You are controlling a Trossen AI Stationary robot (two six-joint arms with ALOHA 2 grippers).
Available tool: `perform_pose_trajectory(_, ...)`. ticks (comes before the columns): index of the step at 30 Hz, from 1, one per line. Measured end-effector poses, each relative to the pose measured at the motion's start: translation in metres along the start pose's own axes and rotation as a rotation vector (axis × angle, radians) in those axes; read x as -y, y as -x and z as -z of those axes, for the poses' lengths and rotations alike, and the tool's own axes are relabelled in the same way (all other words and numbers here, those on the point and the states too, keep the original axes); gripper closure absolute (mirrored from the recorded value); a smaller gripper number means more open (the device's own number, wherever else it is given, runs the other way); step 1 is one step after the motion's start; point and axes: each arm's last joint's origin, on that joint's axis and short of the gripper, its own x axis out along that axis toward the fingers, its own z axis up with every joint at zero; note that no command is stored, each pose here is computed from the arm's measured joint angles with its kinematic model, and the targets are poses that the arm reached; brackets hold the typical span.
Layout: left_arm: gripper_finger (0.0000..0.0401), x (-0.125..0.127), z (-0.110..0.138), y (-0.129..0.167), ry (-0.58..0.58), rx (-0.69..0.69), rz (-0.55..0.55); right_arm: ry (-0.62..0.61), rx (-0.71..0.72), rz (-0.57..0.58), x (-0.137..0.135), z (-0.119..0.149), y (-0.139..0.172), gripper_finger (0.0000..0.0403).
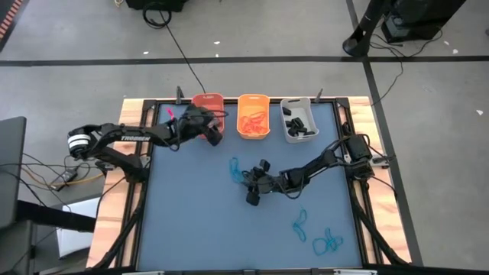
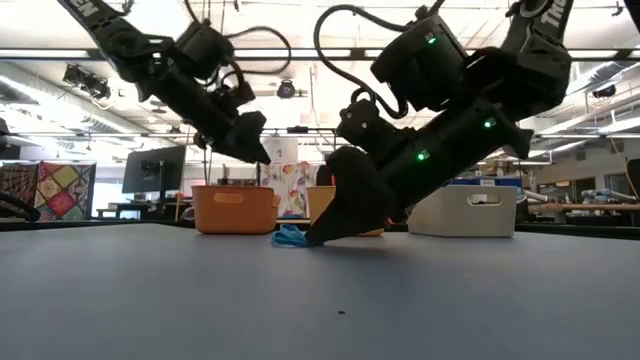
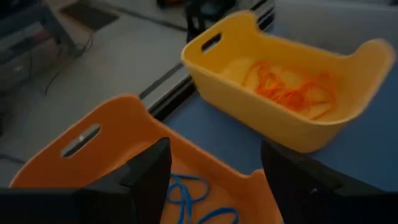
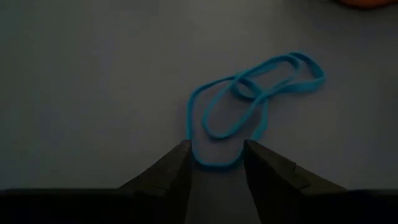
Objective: Sort rubber bands into baskets
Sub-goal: Put the blue rubber band into the orange bin
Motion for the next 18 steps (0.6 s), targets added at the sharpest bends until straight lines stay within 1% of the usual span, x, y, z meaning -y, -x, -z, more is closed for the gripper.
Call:
perform_pose_trajectory(3,0.0152,0.009,-0.004,0.011,-0.034,0.062,0.046,-0.012,-0.008,0.000,0.004,-0.001,-0.002,0.0248)
perform_pose_trajectory(6,0.0152,0.020,-0.011,0.025,-0.056,0.113,0.101,-0.018,-0.024,-0.028,0.006,-0.001,-0.003,0.0252)
perform_pose_trajectory(9,0.0152,0.032,-0.015,0.039,-0.062,0.157,0.159,-0.032,-0.044,-0.039,0.008,-0.001,-0.004,0.0265)
perform_pose_trajectory(12,0.0152,0.042,-0.018,0.050,-0.065,0.190,0.212,-0.029,-0.056,-0.035,0.009,-0.001,-0.004,0.0298)
perform_pose_trajectory(18,0.0152,0.060,-0.014,0.061,-0.087,0.190,0.296,-0.004,-0.070,-0.061,0.011,-0.001,-0.005,0.0386)
